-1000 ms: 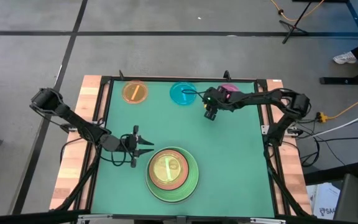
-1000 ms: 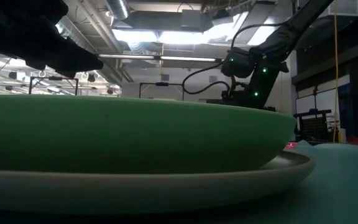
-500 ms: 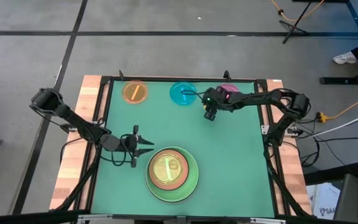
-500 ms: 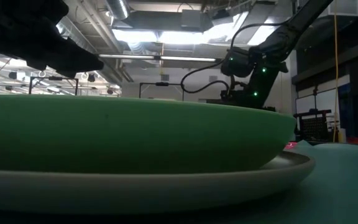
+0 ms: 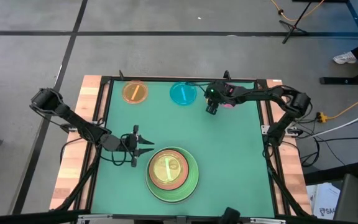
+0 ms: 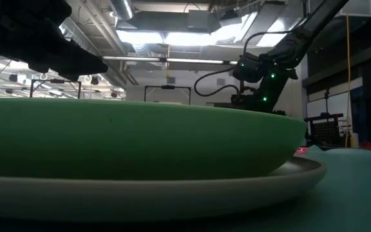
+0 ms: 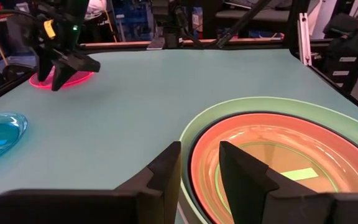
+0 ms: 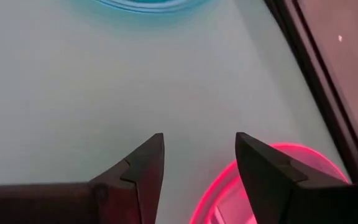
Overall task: Stack plastic plates
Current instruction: Stack the transparent pink plate on top of the transparent green plate, then stack the transparent blue plate on top of the transparent pink plate
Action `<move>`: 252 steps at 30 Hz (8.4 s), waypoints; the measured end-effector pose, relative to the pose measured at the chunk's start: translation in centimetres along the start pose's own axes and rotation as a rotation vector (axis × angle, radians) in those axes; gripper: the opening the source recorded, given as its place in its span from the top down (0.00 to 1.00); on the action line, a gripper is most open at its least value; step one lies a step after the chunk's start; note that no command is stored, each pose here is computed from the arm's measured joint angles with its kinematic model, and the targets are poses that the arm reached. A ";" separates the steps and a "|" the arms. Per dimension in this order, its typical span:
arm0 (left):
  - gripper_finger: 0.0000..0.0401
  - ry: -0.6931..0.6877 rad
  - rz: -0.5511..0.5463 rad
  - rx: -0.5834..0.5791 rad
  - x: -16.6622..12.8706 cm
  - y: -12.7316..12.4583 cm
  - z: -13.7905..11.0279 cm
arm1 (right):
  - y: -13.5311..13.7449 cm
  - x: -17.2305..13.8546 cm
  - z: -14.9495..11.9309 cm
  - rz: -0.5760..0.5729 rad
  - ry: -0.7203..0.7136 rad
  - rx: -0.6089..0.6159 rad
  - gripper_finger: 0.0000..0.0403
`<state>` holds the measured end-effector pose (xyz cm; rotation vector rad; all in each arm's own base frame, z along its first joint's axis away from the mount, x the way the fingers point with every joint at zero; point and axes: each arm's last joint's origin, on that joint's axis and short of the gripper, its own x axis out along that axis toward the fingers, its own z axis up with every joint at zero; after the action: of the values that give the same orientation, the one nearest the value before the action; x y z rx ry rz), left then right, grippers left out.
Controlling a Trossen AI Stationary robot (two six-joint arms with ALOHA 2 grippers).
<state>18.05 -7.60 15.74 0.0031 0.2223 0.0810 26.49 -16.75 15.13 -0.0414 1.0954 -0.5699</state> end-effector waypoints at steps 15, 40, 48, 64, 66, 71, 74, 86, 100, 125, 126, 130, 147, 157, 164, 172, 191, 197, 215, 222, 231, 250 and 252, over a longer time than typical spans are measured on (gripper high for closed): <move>0.74 0.000 0.000 -0.005 0.0 0.0 0.0 | -1.0 0.7 -1.5 -0.088 0.132 0.237 0.54; 0.74 0.000 0.004 -0.007 0.1 0.1 0.0 | 0.7 1.8 -1.6 -0.148 0.167 0.115 0.97; 0.74 0.000 0.005 -0.007 0.1 0.1 0.0 | 3.9 0.0 -0.3 -0.113 0.086 -0.003 0.99; 0.74 0.000 0.005 -0.006 0.1 0.1 0.0 | 10.2 -4.1 0.7 -0.048 -0.064 -0.194 1.00; 0.74 0.000 0.005 -0.006 0.1 0.1 0.0 | 10.9 -4.4 0.7 -0.037 -0.073 -0.216 1.00; 0.74 0.000 0.005 -0.006 0.1 0.1 0.0 | 12.5 -5.1 0.5 -0.027 -0.099 -0.260 1.00; 0.74 0.000 0.005 -0.006 0.1 0.1 0.0 | 13.5 -5.6 0.6 -0.010 -0.138 -0.287 1.00; 0.74 0.000 0.005 -0.006 0.1 0.1 0.0 | 18.3 -8.4 0.9 0.066 -0.356 -0.470 1.00; 0.74 0.000 0.005 -0.006 0.1 0.1 0.0 | 23.2 -12.2 0.8 0.431 -0.676 -0.691 1.00; 0.74 -0.005 0.025 -0.008 0.1 0.2 0.0 | 28.0 -13.5 1.0 0.842 -0.881 -0.784 1.00; 0.74 -0.005 0.025 -0.008 0.1 0.2 0.1 | 28.1 -13.5 1.1 0.847 -0.881 -0.781 1.00; 0.74 -0.005 0.025 -0.008 0.1 0.2 0.1 | 28.3 -13.2 1.1 0.847 -0.885 -0.772 1.00; 0.74 -0.005 0.026 -0.007 0.1 0.2 0.0 | 28.6 -11.1 1.4 0.869 -0.867 -0.716 1.00; 0.74 -0.005 0.026 -0.007 0.1 0.2 0.0 | 28.5 -10.8 1.3 0.886 -0.811 -0.672 0.87; 0.74 -0.005 0.026 -0.007 0.1 0.2 0.0 | 28.4 -11.0 1.3 0.877 -0.812 -0.670 0.72; 0.74 -0.004 0.026 -0.007 0.1 0.2 0.0 | 25.7 -13.8 2.0 0.635 -0.790 -0.621 0.67; 0.74 -0.004 0.033 -0.008 0.1 0.3 0.0 | 13.9 -10.0 4.6 0.111 -0.484 -0.479 0.67; 0.74 -0.002 0.028 -0.007 0.1 0.3 0.0 | 10.7 -7.0 5.3 0.162 -0.443 -0.406 0.67; 0.74 -0.001 0.031 0.001 0.1 0.3 0.0 | 7.9 2.8 4.9 0.079 -0.372 -0.327 0.67; 0.74 -0.001 0.032 0.001 0.1 0.3 0.0 | 8.0 4.4 5.9 0.069 -0.352 -0.335 0.67; 0.74 0.004 0.034 0.005 0.1 0.3 0.0 | 8.4 5.9 7.6 0.083 -0.271 -0.354 0.67; 0.74 0.012 0.034 0.005 0.1 0.3 -0.1 | 7.9 6.2 7.7 0.068 -0.250 -0.402 0.98; 0.74 0.012 0.034 0.003 0.1 0.3 -0.1 | 7.9 6.1 7.7 0.068 -0.247 -0.403 0.98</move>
<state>18.12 -7.27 15.60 0.0091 0.2340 0.1143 38.30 -14.67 11.33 -0.4132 0.9515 -0.2673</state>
